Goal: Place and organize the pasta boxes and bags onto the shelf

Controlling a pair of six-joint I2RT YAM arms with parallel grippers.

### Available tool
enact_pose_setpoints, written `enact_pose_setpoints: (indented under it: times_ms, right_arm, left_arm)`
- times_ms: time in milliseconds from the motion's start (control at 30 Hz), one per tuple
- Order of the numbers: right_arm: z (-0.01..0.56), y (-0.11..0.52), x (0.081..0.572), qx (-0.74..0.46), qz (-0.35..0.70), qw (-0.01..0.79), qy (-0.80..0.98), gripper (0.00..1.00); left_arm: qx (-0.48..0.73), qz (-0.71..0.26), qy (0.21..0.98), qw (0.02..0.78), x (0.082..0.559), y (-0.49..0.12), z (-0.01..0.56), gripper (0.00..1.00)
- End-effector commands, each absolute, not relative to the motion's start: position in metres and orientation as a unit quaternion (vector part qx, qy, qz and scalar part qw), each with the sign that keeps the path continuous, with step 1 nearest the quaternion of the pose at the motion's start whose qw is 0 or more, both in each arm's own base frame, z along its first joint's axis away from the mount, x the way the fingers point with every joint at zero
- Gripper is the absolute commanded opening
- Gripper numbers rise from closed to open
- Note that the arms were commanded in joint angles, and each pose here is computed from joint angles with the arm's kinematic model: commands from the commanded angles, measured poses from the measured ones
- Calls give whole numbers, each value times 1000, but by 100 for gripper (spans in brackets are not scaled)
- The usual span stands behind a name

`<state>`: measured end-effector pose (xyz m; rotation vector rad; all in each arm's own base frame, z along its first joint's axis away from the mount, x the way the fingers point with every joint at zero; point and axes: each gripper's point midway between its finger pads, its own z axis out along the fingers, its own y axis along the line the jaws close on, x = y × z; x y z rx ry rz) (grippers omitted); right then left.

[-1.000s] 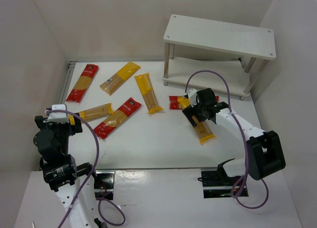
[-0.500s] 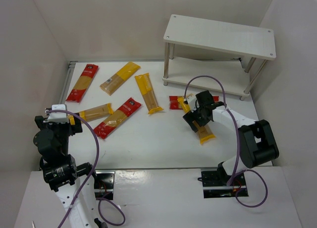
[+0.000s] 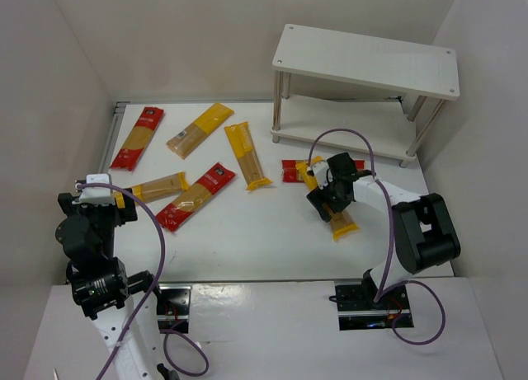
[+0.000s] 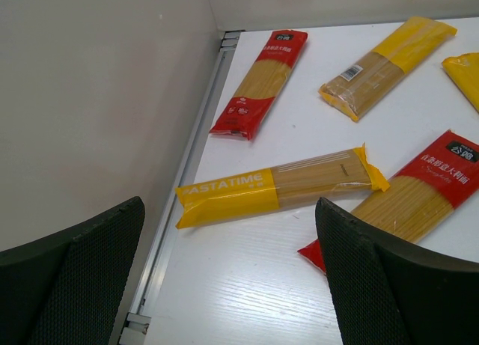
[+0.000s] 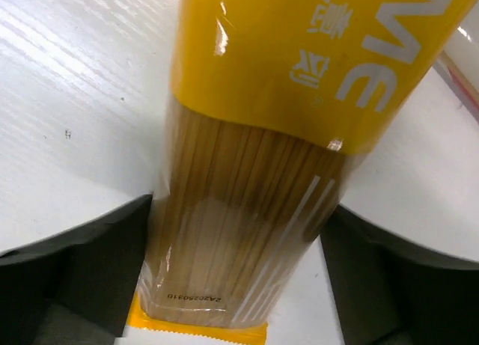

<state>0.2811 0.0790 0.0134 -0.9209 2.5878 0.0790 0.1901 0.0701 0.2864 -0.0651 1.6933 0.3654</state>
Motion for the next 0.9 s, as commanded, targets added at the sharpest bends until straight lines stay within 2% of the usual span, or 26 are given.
enact_pose_setpoints:
  times_ms: [0,33,67,100,200,300,333,567,867]
  right_arm:
    - [0,83,278,-341,46,185,921,84]
    - [0,83,278,-347,45,185,918,47]
    - [0,85,280,-348,51,185,918,20]
    - [1,84,278,-362,49,177,914,0]
    - [11,86,280,-367,53,184,910,0]
    - [45,93,289,-364,58,235,899,0]
    - [71,97,296,-365,59,278,887,0]
    - [179,103,311,-320,55,436,839,0]
    - [206,101,317,-291,46,484,824,0]
  left_arm:
    - [-37,164,729,664,189,71,297,100]
    - [-37,164,729,664,189,71,297,100]
    - [-37,164,729,664,189,71,297,100]
    - [-37,164,729,664,189,71,297,100]
    - [-37,164,729,664,189,71,297,100]
    - [-37,164,729,664,189,71,297,100]
    - [-37,164,729,664,189,71,297,100]
    - [-34,161,729,665,190,70,297,100]
    - [-34,161,729,665,190,70,297,100]
